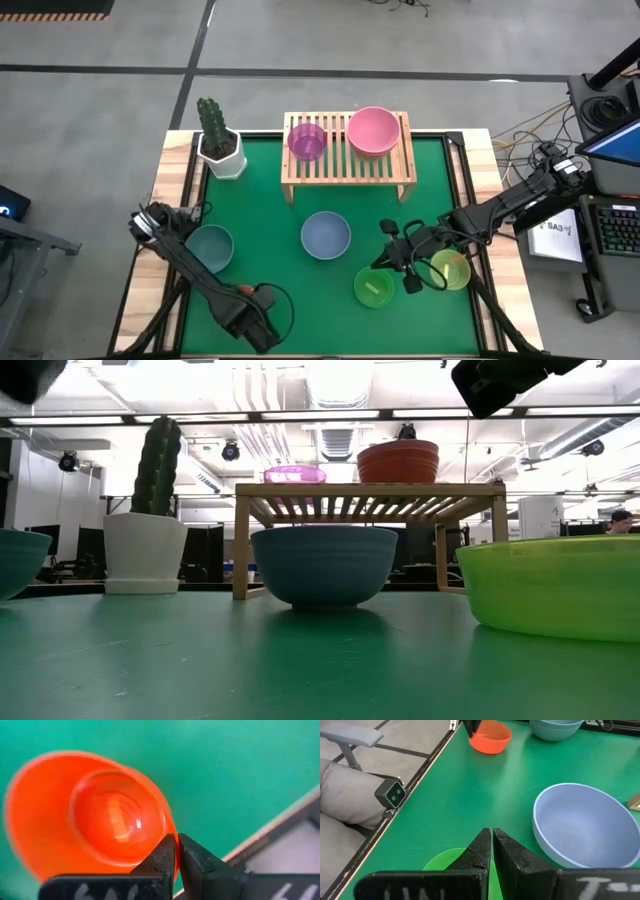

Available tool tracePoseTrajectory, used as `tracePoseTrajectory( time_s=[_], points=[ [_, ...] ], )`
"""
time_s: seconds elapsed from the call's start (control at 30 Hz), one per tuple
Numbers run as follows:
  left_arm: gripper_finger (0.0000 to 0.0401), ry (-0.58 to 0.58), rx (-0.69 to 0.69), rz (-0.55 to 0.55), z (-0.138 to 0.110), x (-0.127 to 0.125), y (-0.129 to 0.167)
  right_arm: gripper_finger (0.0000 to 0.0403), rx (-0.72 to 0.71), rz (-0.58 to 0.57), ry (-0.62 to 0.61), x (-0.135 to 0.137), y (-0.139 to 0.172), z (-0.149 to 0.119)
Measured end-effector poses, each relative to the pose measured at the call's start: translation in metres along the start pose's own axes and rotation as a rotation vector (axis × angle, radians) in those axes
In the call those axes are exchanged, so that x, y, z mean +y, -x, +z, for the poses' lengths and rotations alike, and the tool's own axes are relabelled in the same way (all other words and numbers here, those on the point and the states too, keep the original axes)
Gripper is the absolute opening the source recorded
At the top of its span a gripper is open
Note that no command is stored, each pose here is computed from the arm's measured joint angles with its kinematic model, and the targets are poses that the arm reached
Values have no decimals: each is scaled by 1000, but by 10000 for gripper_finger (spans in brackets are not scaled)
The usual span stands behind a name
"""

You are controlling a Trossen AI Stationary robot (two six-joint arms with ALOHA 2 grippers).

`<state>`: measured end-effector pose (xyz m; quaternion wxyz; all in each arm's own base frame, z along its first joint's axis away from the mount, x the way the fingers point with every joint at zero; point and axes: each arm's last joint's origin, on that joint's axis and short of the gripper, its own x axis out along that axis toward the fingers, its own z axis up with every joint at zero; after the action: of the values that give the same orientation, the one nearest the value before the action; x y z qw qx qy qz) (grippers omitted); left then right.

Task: Place and stack bowls onto a shelf
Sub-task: Stack the light orange bowl on top of the violet bowl on the shelf

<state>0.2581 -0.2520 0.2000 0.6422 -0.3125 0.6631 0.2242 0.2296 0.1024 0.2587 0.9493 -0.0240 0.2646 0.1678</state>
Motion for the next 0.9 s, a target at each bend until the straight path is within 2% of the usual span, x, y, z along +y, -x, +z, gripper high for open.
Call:
tracePoseTrajectory(
  time_s=[0.07, 0.17, 0.27, 0.37, 0.5, 0.63, 0.9],
  points=[
    [1, -124, -2, -12, 3, -5, 13, 11, 0, 0, 4, 0, 0, 0],
    [0, -370, -32, -24, 8, -12, 38, 11, 4, 0, 6, 0, 0, 0],
    [0, -634, -164, -29, 15, -20, 67, 11, 5, 0, 5, 0, 0, 0],
    [0, -806, -321, 60, 30, -20, 99, 11, 13, -1, 6, 0, 0, -1],
    [0, -885, -463, 218, 62, -10, 142, 11, 19, -1, 7, 0, 0, -2],
    [0, -939, -541, 320, 100, 5, 176, 11, 29, -2, 9, 0, 0, -3],
    [0, -987, -547, 447, 181, 52, 217, 11, 41, -3, 7, 0, 0, -4]
  ],
)
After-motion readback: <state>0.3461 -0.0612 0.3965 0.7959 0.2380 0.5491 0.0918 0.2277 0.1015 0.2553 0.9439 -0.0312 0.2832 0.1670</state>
